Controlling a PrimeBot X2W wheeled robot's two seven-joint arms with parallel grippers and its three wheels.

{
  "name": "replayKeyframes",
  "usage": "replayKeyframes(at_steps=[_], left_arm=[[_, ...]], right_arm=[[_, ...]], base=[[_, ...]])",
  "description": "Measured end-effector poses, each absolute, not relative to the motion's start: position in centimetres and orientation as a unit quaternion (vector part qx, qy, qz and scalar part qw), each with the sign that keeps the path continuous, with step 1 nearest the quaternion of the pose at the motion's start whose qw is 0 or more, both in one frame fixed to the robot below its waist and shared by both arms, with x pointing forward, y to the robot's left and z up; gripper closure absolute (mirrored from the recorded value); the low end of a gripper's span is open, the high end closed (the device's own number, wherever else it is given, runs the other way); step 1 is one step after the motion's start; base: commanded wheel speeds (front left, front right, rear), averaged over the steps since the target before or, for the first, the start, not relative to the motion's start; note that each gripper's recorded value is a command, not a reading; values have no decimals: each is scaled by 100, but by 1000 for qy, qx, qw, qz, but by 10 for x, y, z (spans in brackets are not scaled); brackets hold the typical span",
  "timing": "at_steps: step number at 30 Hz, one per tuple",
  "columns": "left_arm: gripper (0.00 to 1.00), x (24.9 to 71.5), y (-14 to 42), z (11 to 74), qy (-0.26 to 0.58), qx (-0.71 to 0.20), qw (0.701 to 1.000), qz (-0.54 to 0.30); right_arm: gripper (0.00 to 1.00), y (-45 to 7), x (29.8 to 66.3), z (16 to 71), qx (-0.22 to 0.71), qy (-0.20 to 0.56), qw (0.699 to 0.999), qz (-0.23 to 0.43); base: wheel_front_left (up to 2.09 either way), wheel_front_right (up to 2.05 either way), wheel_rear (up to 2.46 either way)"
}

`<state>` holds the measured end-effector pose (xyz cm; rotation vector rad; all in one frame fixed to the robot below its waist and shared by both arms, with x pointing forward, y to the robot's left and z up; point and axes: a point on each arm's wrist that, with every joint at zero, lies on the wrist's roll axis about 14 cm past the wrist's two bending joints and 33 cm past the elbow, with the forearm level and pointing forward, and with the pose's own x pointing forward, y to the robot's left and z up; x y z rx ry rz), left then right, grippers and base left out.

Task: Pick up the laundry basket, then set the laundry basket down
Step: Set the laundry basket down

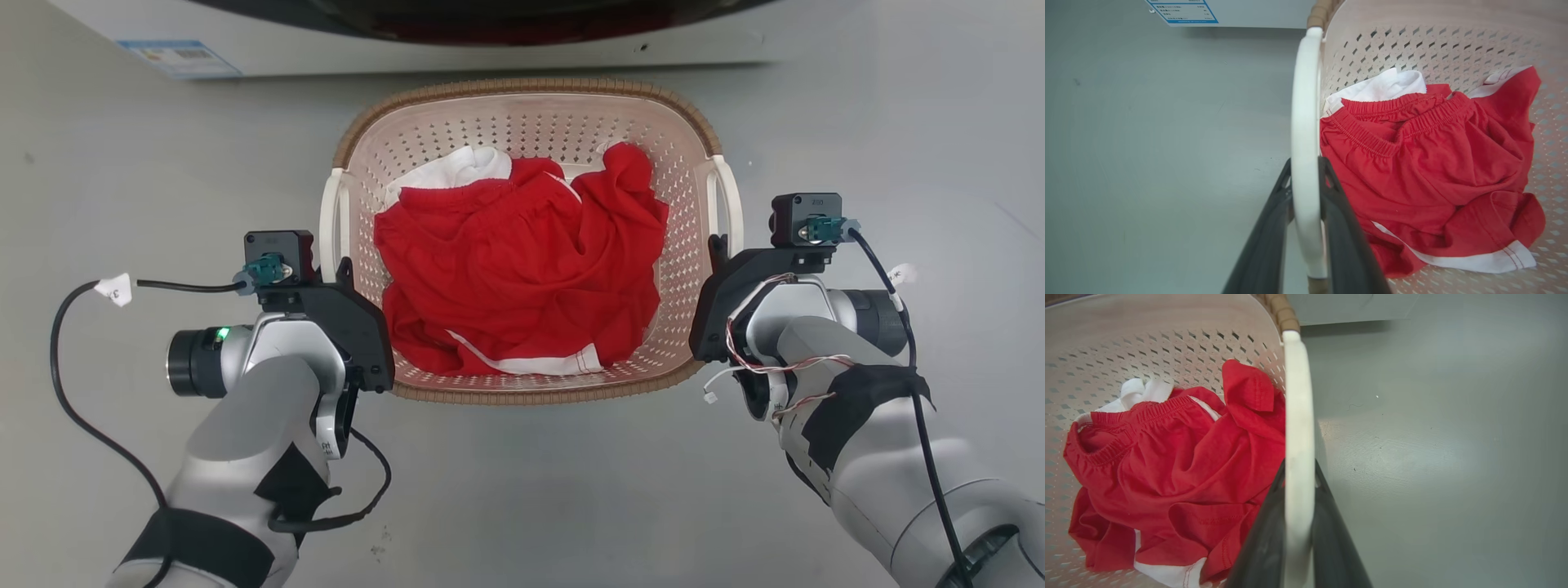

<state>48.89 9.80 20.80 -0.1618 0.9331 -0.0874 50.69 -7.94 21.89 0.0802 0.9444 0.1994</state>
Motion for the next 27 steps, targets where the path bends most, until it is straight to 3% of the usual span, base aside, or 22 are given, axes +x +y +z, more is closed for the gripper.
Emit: replayKeyframes(at_steps=[19,20,21,22,23,27], left_arm=[[100,489,101,174,465,-66,882,-40],[86,489,101,174,465,-66,882,-41],[51,489,101,173,465,-64,882,-42],[0,489,101,173,464,-61,883,-43],[0,490,101,172,464,-60,883,-43],[0,494,96,173,459,-62,885,-47]], right_arm=[[100,-77,496,181,38,474,874,101],[77,-77,497,181,38,473,874,101],[55,-77,498,181,37,470,876,101],[15,-77,500,182,36,469,877,102],[0,-77,501,182,35,465,879,103],[0,-74,504,183,36,458,882,107]], base=[[0,0,0],[0,0,0],[0,0,0],[0,0,0],[0,0,0],[0,0,0]])
